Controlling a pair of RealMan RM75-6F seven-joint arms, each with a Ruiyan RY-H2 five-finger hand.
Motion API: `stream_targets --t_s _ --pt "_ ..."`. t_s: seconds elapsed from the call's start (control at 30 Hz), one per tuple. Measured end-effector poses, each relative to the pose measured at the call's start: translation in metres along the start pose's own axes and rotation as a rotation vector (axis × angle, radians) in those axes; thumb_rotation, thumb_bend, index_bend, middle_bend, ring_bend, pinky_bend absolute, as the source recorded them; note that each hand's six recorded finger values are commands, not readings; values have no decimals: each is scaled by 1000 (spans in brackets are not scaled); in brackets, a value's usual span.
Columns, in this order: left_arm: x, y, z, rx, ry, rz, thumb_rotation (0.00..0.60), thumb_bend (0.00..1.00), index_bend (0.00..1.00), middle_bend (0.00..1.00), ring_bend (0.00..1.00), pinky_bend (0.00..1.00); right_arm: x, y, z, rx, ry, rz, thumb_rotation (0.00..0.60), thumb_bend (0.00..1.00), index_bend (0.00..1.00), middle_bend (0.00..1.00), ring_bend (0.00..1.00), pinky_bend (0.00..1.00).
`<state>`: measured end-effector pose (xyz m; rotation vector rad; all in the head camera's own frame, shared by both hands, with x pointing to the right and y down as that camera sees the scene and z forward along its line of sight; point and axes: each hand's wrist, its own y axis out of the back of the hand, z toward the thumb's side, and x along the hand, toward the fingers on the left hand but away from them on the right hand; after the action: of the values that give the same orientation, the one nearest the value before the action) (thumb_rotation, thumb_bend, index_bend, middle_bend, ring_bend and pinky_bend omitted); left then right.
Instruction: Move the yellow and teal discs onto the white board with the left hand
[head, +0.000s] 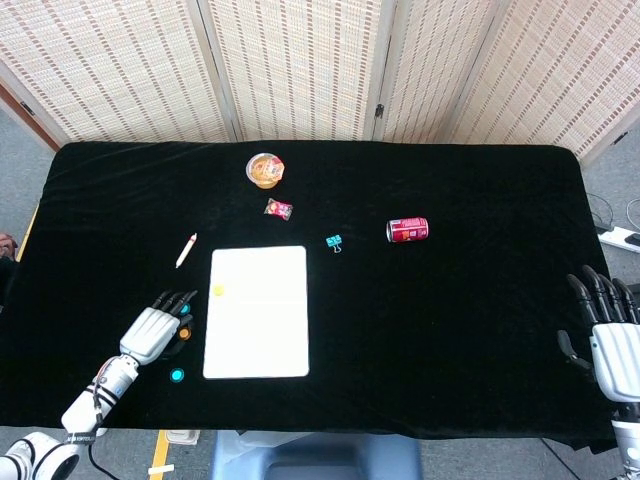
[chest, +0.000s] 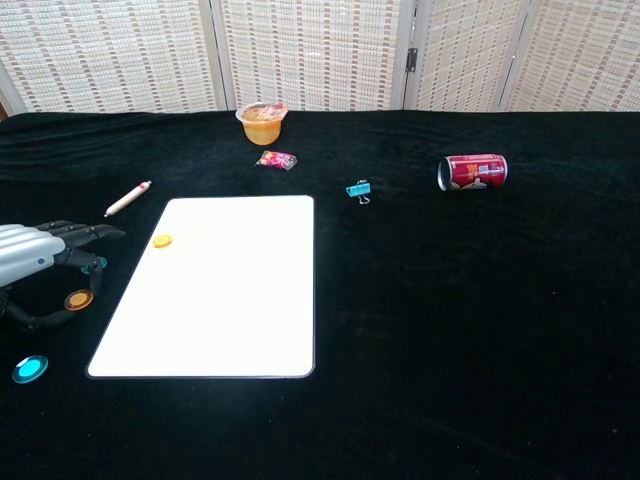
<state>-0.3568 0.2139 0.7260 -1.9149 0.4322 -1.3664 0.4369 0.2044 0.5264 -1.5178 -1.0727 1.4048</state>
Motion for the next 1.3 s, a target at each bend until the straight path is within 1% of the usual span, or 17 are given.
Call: stream_targets --t_s 0.13,0.27,0.37,0.5,0.63,0.7,0.83,0.93,1.13,1.3 --pt "0 0 0 -7 -1 4 600 428 520 46 0 0 0 0 -1 -1 -1 0 600 458 0 0 10 0" --pt "1 4 1 -6 -6 13 600 428 521 48 0 0 0 0 -1 -1 -1 -2 600 459 0 0 9 0" --pt "3 11 2 -10 -13 26 600 428 521 48 0 0 0 1 -1 0 1 -4 600 459 0 0 7 0" --pt "10 29 9 -15 -36 56 600 429 521 48 0 0 0 1 0 0 3 -5 600 459 0 0 6 0" --pt "27 53 20 -16 -69 92 600 430 521 48 0 0 0 1 -1 -1 1 -5 600 459 0 0 6 0" --pt "36 61 23 -16 -77 96 600 430 520 48 0 0 0 1 -1 -1 -1 -5 600 459 0 0 5 0" --pt "56 73 34 -19 -90 91 600 430 520 48 0 0 1 1 -4 -1 -11 -5 600 460 0 0 5 0" --pt "71 79 45 -16 -101 78 600 430 519 48 0 0 1 1 -6 -2 -17 -4 600 459 0 0 4 0" --pt "94 80 62 -9 -106 48 600 431 516 48 0 0 0 -1 -9 -2 -25 1 600 459 0 0 3 0" --pt "107 77 68 -12 -92 26 600 431 512 47 0 0 -1 -2 -10 -3 -27 3 600 459 0 0 3 0"
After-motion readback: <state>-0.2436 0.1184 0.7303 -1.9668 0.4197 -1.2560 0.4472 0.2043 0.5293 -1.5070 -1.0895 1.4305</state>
